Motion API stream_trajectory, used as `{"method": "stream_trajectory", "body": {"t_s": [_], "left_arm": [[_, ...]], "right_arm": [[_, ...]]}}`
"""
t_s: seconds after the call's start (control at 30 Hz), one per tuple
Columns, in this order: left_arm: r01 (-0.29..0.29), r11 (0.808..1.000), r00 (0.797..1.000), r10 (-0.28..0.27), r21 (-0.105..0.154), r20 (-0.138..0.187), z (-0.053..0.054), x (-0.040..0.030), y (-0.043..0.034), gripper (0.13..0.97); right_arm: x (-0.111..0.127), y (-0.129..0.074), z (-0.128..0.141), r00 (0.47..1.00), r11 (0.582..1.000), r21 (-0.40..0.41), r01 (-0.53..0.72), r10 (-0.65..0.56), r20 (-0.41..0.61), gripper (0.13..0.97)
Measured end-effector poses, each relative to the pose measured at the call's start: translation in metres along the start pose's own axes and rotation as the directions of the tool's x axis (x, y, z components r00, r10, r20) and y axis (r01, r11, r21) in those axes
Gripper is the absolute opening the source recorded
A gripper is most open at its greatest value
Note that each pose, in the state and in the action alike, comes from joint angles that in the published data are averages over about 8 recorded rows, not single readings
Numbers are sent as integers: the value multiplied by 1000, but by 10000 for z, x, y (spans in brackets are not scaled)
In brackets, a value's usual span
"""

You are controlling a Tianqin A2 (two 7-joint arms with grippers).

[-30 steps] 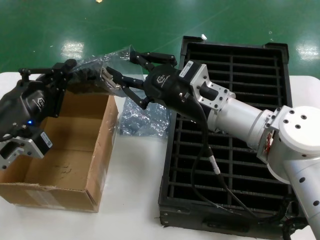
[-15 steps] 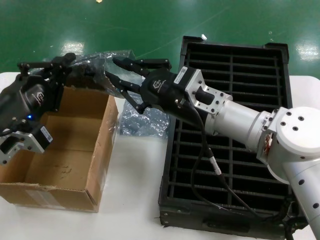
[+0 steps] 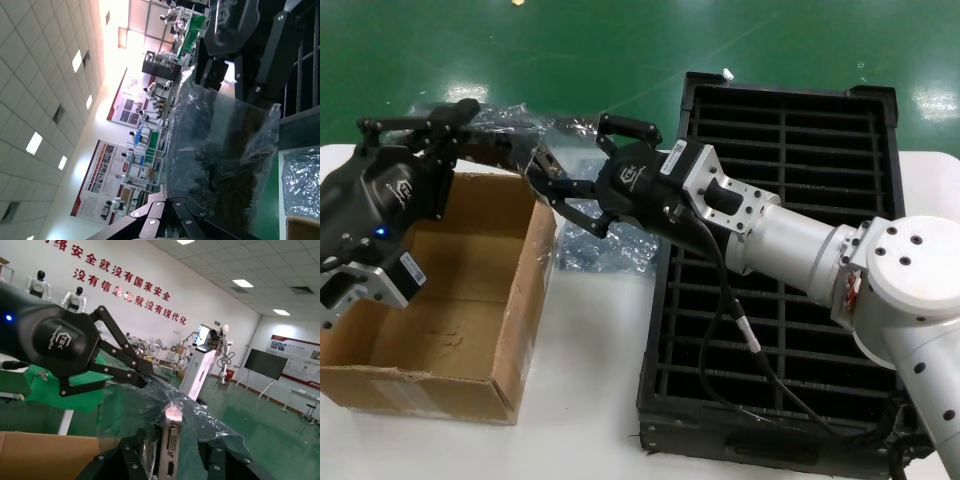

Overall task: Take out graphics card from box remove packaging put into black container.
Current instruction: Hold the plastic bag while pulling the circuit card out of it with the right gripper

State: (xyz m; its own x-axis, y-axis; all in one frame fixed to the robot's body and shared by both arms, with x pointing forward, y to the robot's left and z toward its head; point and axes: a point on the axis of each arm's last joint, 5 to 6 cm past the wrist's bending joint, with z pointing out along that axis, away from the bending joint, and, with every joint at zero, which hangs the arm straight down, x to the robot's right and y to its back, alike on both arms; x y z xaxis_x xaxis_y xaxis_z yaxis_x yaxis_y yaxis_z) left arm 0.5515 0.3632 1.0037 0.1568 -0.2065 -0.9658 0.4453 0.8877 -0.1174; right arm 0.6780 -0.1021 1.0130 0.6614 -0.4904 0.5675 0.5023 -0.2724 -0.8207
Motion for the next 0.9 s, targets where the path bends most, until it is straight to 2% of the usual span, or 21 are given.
{"method": "stream_trajectory", "body": {"t_s": [0.07,0.4,0.63,0.8,0.9], "left_arm": [[1,1000,1000,-1,4,-1,-10,-3,-9,140],[-8,1000,1000,8,13,-16,-40,17,-3,140],[-1,1000,1000,2,25,-25,-51,31,-15,140],[17,999,1000,-16,39,-20,-52,24,-57,140],[29,998,1000,-28,49,-14,-46,18,-89,140]], "right_arm": [[1,3,3,1000,1000,0,-1,1,-2,369],[28,27,5,1000,1000,4,-14,14,-24,387],[49,45,7,1000,1000,6,-18,18,-25,316],[45,51,28,1000,1000,6,-13,13,-9,306],[38,51,43,1000,1000,6,-9,9,2,265]]}}
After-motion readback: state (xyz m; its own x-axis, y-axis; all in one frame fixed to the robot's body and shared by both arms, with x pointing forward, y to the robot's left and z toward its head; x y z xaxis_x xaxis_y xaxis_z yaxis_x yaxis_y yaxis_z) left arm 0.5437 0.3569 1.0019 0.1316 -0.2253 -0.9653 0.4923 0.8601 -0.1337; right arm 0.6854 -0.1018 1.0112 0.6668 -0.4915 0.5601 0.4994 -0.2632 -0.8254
